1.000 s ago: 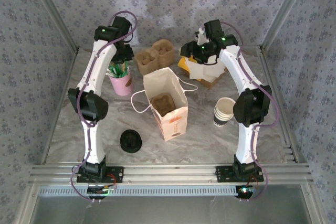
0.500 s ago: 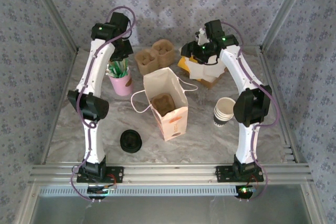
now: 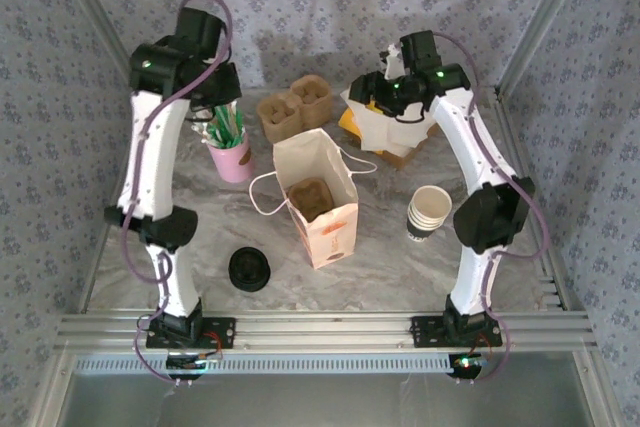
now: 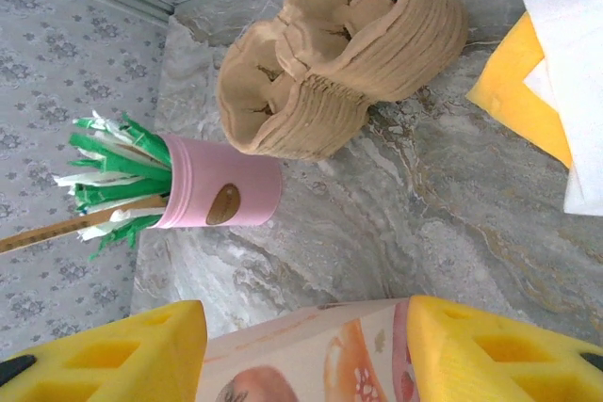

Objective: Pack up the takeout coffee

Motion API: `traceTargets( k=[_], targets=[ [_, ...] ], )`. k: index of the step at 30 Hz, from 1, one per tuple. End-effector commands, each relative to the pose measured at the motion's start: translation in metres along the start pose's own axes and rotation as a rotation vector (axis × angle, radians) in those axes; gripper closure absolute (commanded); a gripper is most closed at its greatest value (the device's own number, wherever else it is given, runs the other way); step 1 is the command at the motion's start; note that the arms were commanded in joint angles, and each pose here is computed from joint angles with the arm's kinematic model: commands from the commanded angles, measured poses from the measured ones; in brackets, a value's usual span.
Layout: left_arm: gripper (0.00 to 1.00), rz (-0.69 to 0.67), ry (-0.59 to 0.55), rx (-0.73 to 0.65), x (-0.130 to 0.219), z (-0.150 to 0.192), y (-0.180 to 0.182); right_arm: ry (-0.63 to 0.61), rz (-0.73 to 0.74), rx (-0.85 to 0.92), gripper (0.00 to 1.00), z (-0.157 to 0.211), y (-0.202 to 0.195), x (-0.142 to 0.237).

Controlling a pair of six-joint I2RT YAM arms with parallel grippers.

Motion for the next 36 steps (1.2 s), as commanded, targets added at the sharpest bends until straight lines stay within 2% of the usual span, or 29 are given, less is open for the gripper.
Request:
traceTargets(
  k=[1, 6, 12, 17, 24, 29, 36],
  targets=[
    [1.0, 0.158, -0.114, -0.097, 0.07, 0.005, -0.013, -0.016, 0.018, -0.019, 0.4, 0.012, 0.001, 0.022],
    [1.0, 0.337, -0.209, -0.186, 0.126, 0.017, -0.028, -0.055, 0.025, -0.063, 0.4, 0.025, -0.002, 0.04],
    [1.0, 0.49, -0.352, -0.205, 0.188, 0.023, -0.038, -0.097, 0.055, -0.079, 0.4, 0.037, -0.006, 0.062],
    [1.0, 0.636, -0.364, -0.16, 0.21, 0.033, -0.052, -0.128, 0.069, -0.084, 0.4, 0.042, -0.007, 0.075],
    [1.0, 0.698, -0.262, -0.168, 0.192, 0.06, -0.069, -0.168, 0.098, -0.079, 0.39, 0.043, -0.01, 0.089],
    [1.0, 0.629, -0.181, -0.188, 0.151, 0.076, -0.082, -0.205, 0.101, -0.074, 0.39, 0.038, -0.01, 0.093],
    [1.0, 0.506, -0.165, -0.215, 0.108, 0.073, -0.101, -0.199, 0.086, -0.069, 0.39, 0.043, -0.012, 0.092]
  ],
)
Point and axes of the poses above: each hand's point on the last joint's axis, 136 mm out from that joint toward the fingers, its own x axis back along the fingers, its own y axis along the line the jaws close on, z = x × y, the point moved 1 cm from there along x, back along the fingers, and after that the axes turned 10 degrees about -x, right-handed, at the moved point
